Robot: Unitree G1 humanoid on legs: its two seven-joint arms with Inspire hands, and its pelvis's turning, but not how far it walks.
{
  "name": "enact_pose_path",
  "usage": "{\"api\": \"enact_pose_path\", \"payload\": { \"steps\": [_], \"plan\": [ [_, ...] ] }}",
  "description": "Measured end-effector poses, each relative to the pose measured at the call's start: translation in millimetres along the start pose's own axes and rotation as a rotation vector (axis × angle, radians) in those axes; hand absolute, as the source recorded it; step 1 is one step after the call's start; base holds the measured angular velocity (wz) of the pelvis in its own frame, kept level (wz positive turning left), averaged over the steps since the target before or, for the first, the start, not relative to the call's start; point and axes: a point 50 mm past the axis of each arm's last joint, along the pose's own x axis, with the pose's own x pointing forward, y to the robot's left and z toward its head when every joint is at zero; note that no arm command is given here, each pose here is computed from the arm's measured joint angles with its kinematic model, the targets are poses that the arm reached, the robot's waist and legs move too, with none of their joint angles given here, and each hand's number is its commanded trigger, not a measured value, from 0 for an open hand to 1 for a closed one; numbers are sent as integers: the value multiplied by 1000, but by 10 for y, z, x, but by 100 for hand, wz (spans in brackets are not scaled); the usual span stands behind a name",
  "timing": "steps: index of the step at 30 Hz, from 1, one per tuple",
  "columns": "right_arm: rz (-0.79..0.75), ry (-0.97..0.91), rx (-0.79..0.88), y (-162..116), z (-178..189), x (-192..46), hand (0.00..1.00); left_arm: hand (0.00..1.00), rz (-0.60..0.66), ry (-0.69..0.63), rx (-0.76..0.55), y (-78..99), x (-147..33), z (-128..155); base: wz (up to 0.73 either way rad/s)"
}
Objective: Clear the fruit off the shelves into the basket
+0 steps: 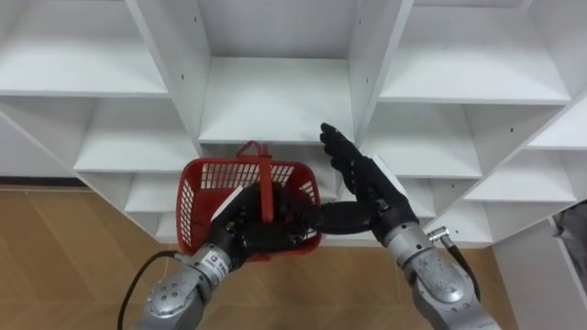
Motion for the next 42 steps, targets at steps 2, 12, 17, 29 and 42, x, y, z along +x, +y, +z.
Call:
{"api": "enact_pose_path", "payload": {
  "steps": [2, 12, 17, 29, 42],
  "plan": [
    [-1, 0, 1, -7, 0, -1, 0, 100, -2, -4, 1, -4, 3, 9, 0],
    [-3, -5, 3, -20, -12, -9, 0, 100, -2, -24, 3, -1, 10, 55, 0],
    [-15, 16, 3, -34, -60, -21, 0, 100, -4, -26, 7, -2, 11, 66, 0],
    [-61, 187, 59, -52, -450, -265, 0, 100, 63, 135, 88, 65, -241, -286, -1],
    [-389, 568, 87, -293, -1178, -1146, 0, 100, 358, 525, 93, 376, -980, -1059, -3]
  ]
}}
